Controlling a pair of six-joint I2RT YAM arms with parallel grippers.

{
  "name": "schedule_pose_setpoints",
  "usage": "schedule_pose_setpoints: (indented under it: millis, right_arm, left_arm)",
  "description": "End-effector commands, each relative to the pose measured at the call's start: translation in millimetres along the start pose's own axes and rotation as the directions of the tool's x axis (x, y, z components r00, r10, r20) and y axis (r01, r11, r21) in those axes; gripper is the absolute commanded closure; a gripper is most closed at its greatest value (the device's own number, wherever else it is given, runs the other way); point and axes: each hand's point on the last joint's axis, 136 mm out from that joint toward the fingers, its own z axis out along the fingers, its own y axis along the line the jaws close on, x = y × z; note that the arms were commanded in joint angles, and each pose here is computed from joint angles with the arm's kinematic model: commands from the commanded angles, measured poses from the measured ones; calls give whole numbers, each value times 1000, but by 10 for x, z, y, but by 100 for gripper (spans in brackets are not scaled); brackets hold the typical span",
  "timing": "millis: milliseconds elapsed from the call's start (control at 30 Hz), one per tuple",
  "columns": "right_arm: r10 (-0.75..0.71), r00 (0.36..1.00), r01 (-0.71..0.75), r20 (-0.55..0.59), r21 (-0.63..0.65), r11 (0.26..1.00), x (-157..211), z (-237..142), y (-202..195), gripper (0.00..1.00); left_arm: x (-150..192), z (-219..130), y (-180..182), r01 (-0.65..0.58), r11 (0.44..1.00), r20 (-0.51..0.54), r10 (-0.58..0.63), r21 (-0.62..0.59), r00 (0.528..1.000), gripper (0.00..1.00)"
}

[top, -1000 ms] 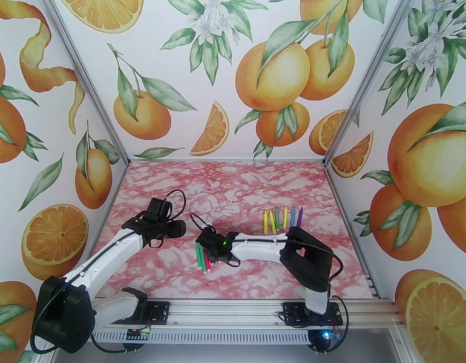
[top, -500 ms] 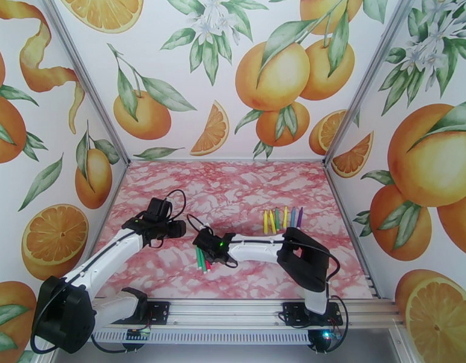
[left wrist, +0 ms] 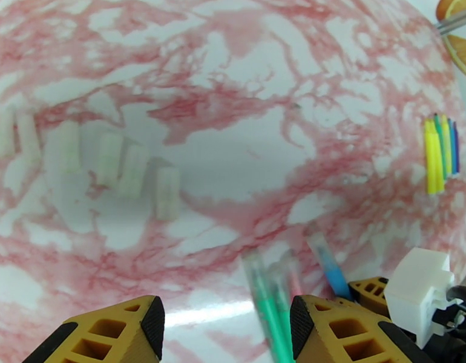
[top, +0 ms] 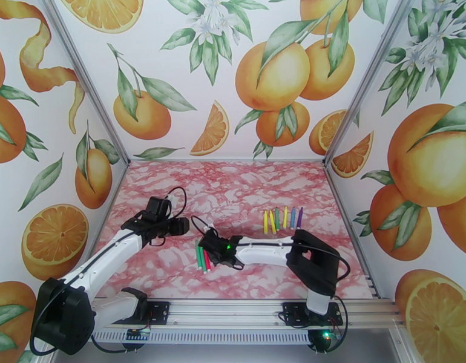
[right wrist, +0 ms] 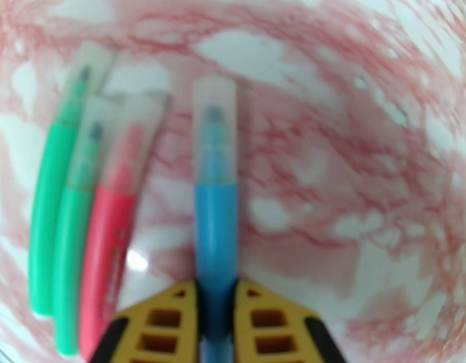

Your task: Open the pen caps

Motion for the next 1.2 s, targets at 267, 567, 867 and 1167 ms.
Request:
schedule_pose_setpoints:
  millis: [267,567,867,1167]
  right_arm:
    - [92,969,-60,227,-144,988,-305,-449,-63,90]
    - [133,947,-59,291,-251,966,-370,-650,4,91]
    - [162,921,-43,355,-321,946,-513,-888,67,92]
    - [167,908,-15,385,-368,930,-602,-1018,152,92]
  left_arm:
    - [-131,-35,-494,34,957,53,-51,288,997,40]
    - [-155,-77,-907,28,879,44,-56,475,997,40]
    - [-132,-25,-1071,10,870,38,-34,492,999,41]
    - [-84,78,-1245,1,858,5,-4,514,1000,45]
